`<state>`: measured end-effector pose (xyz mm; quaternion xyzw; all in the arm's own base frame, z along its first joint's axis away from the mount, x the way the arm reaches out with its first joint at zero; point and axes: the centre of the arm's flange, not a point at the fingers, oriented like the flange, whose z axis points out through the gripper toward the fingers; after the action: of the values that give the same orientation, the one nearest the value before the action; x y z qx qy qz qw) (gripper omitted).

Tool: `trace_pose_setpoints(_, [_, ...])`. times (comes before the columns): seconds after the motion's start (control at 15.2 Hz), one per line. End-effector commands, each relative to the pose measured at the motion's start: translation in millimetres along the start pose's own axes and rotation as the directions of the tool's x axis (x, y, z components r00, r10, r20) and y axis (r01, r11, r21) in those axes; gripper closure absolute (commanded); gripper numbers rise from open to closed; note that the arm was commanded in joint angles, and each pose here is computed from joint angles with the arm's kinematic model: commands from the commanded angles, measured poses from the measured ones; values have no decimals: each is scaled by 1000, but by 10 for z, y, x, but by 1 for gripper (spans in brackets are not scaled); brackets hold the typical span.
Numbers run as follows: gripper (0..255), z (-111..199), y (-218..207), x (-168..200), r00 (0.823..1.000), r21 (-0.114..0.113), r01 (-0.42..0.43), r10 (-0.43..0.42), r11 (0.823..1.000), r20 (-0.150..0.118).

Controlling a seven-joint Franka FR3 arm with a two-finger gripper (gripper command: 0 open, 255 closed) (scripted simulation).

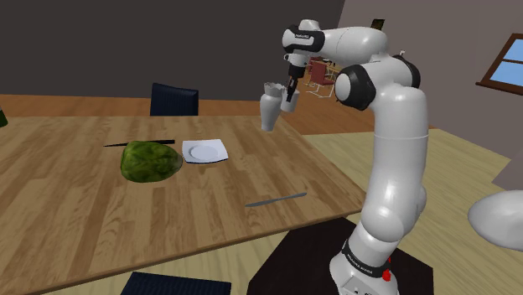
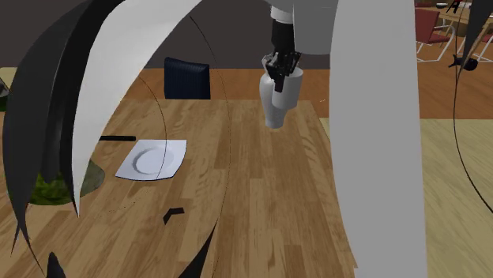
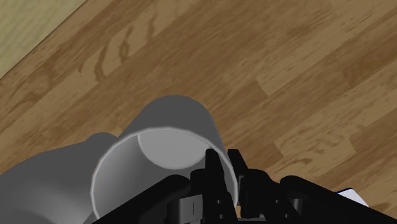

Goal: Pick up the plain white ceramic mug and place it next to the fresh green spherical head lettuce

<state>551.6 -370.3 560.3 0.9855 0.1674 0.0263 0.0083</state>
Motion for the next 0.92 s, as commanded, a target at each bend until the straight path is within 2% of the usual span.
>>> trace_pose_setpoints(0.0, [255, -104, 5, 7, 1000, 0, 0, 0, 1000, 0])
trace_pose_setpoints(0.07, [255, -107, 4, 7, 1000, 0, 0, 0, 1000, 0])
trace_pose_setpoints(0.86, [255, -120, -1487, 539, 1000, 0, 0, 0, 1000, 0])
